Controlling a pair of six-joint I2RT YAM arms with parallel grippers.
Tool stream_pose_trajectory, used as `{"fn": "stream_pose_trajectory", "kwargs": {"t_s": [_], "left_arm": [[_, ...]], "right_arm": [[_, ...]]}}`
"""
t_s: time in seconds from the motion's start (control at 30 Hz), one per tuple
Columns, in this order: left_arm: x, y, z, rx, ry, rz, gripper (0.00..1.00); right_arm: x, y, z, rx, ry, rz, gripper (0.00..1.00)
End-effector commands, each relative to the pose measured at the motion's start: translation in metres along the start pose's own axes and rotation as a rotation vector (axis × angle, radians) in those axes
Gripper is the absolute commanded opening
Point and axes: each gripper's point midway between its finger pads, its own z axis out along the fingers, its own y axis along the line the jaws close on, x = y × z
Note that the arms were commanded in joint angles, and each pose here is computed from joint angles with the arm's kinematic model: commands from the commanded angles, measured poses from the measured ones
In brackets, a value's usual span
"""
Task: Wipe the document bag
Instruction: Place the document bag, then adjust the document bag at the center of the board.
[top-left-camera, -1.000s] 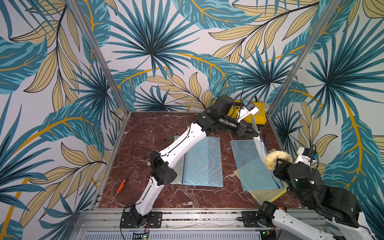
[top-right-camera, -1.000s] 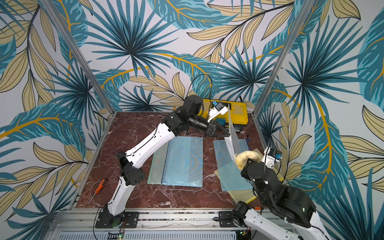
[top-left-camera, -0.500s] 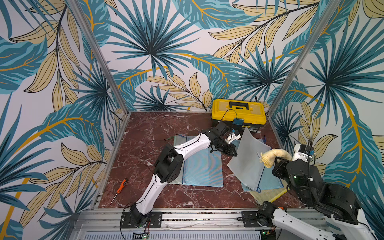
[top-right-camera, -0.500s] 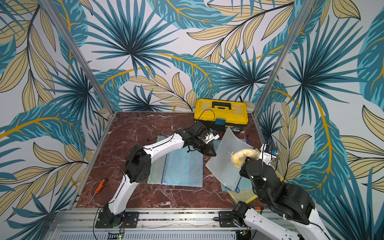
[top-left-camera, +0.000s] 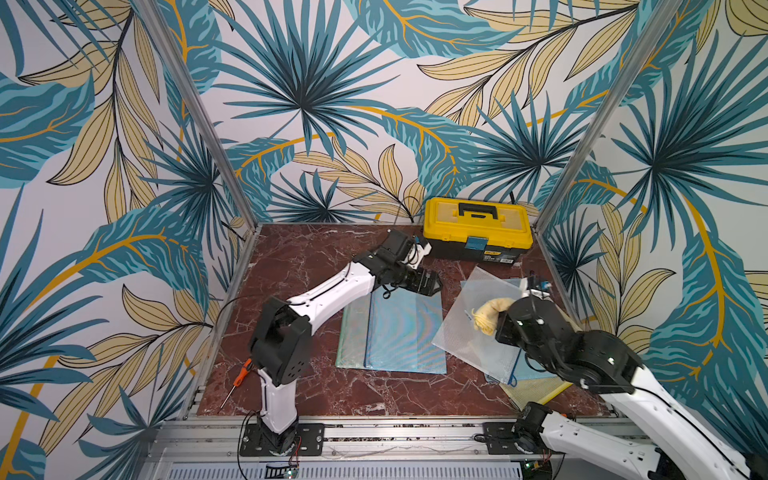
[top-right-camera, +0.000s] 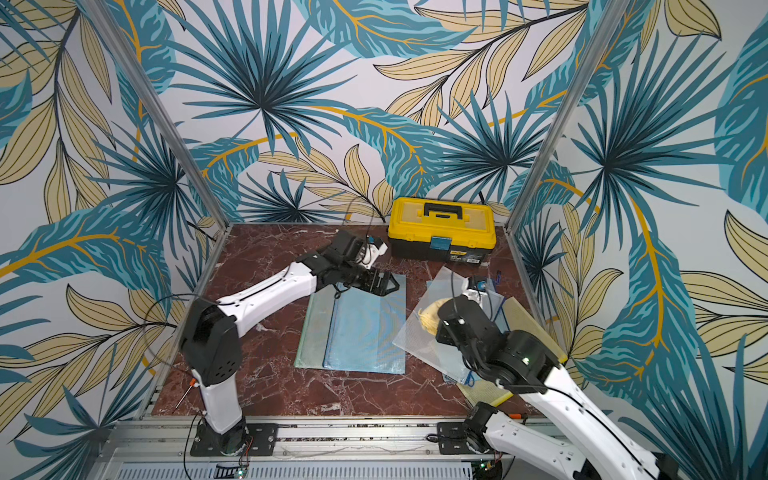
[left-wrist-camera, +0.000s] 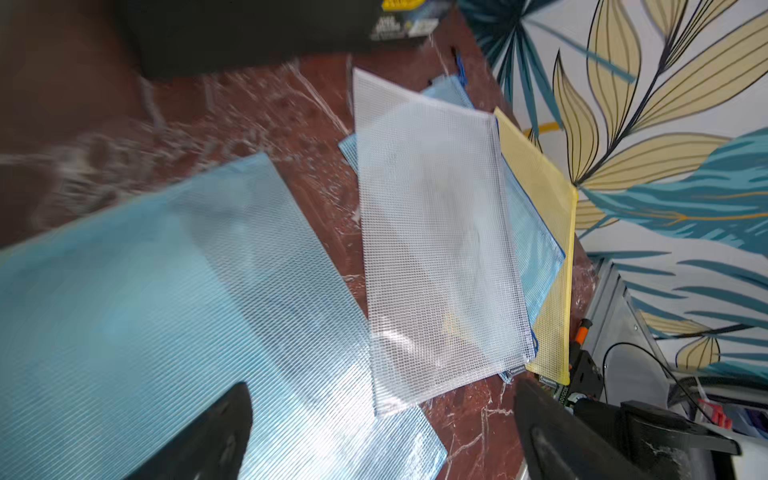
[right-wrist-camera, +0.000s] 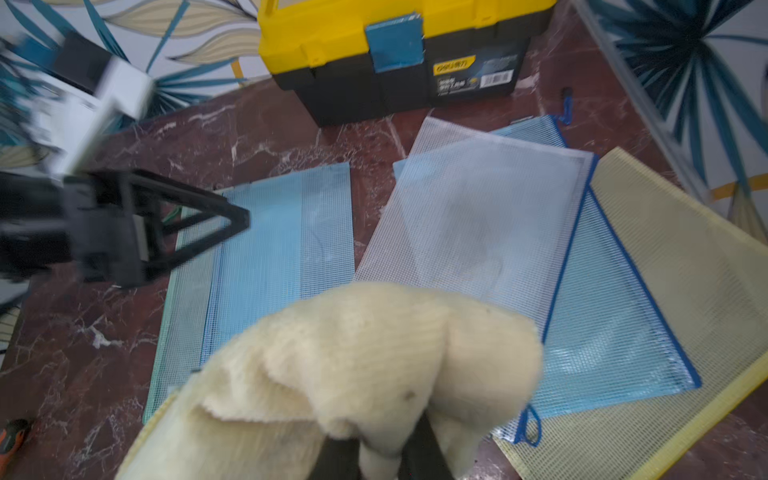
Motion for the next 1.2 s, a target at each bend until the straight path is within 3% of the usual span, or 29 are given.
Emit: {"fn": "stream_pose_trajectory", "kwargs": {"t_s": [0.0, 0.07, 0.17, 0.33, 0.73, 0.93, 1.17], "left_arm": [[0.031, 0.067, -0.018, -0.143, 0.005, -0.129, 1.00], [0.067, 0.106, -0.027, -0.209, 0.039, -0.225, 1.00], [0.106, 0.135, -0.035, -0.185, 0.032, -0.334, 0.95], [0.144, 0.145, -0.025, -0.133, 0.093, -0.398, 0.76], [0.148, 0.140, -0.007, -0.043, 0.137, -0.384, 0.61], [0.153, 0.138, 0.003, -0.016, 0.172, -0.396, 0.44], [0.164, 0.135, 0.020, -0.020, 0.223, -0.391, 0.40]], "right_arm": [[0.014, 0.045, 0.023, -0.149, 0.089, 0.004, 0.00], [0.022, 0.059, 0.042, -0.148, 0.131, -0.029, 0.00], [0.039, 0.070, 0.074, -0.108, 0.197, -0.093, 0.00], [0.067, 0.060, 0.128, 0.049, 0.305, -0.164, 0.00], [0.109, 0.046, 0.210, 0.068, 0.495, -0.082, 0.00], [0.128, 0.046, 0.226, 0.068, 0.558, -0.076, 0.00], [0.139, 0.048, 0.231, 0.046, 0.592, -0.063, 0.00]]}}
